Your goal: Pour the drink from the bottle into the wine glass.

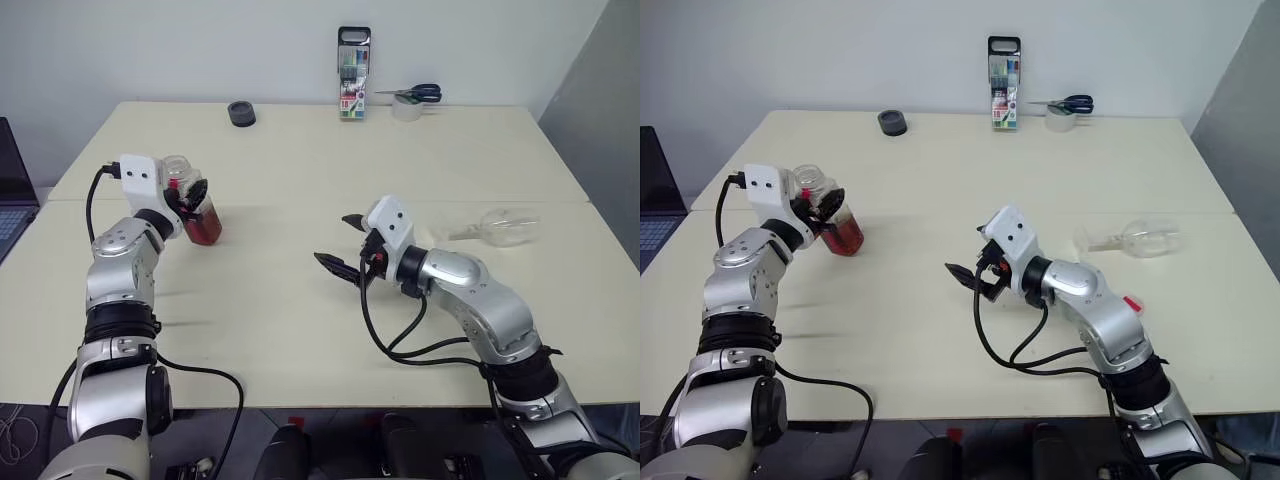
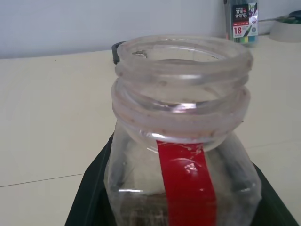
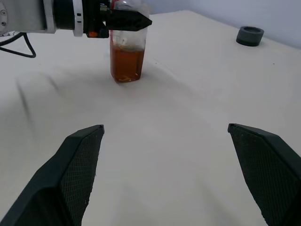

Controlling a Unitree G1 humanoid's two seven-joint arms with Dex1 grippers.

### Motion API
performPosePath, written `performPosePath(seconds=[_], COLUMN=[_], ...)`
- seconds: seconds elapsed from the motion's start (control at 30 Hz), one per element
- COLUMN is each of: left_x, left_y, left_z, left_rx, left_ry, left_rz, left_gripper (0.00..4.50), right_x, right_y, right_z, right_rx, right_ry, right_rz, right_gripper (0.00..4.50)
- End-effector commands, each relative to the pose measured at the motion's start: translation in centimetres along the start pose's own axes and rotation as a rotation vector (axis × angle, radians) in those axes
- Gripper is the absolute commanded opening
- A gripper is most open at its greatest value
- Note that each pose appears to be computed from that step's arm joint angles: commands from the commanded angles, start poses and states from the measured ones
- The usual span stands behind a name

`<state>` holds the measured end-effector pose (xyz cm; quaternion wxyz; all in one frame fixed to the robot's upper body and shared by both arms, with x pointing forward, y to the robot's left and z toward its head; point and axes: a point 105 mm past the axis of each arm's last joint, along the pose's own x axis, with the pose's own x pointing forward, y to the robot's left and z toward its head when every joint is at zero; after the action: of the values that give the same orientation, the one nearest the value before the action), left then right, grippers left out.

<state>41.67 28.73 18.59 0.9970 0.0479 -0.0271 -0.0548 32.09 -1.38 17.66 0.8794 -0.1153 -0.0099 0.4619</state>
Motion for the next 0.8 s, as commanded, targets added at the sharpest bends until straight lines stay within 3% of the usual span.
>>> performPosePath(seconds=[0.03, 0.07, 0.33, 0.37, 0.8], left_x=[-0.4, -0.4, -0.9, -1.0, -2.6], left_y=[0.4, 0.2, -0.6, -0.7, -0.8], left_z=[0.0, -0.5, -1.4, -1.5, -4.0], left_rx=[0.003, 0.002, -0.007, 0.0, 0.117], left_ry=[-0.027, -0.022, -0.031, -0.03, -0.014], left_rz=[0.028, 0.028, 0.023, 0.02, 0.042], left_gripper=[1.71, 1.71, 4.34, 4.48, 4.48], right_x=[0.2, 0.2, 0.1, 0.0, -1.0], right_y=[0.2, 0.3, 0.3, 0.3, 0.8], right_z=[1.9, 2.0, 2.3, 2.3, 1.1], right_rx=[-0.041, -0.041, -0.043, -0.042, -0.041], right_ry=[-0.062, -0.065, -0.074, -0.074, -0.07], right_rz=[0.003, 0.004, -0.005, -0.006, -0.004], right_gripper=[4.5, 4.5, 4.5, 4.5, 4.5])
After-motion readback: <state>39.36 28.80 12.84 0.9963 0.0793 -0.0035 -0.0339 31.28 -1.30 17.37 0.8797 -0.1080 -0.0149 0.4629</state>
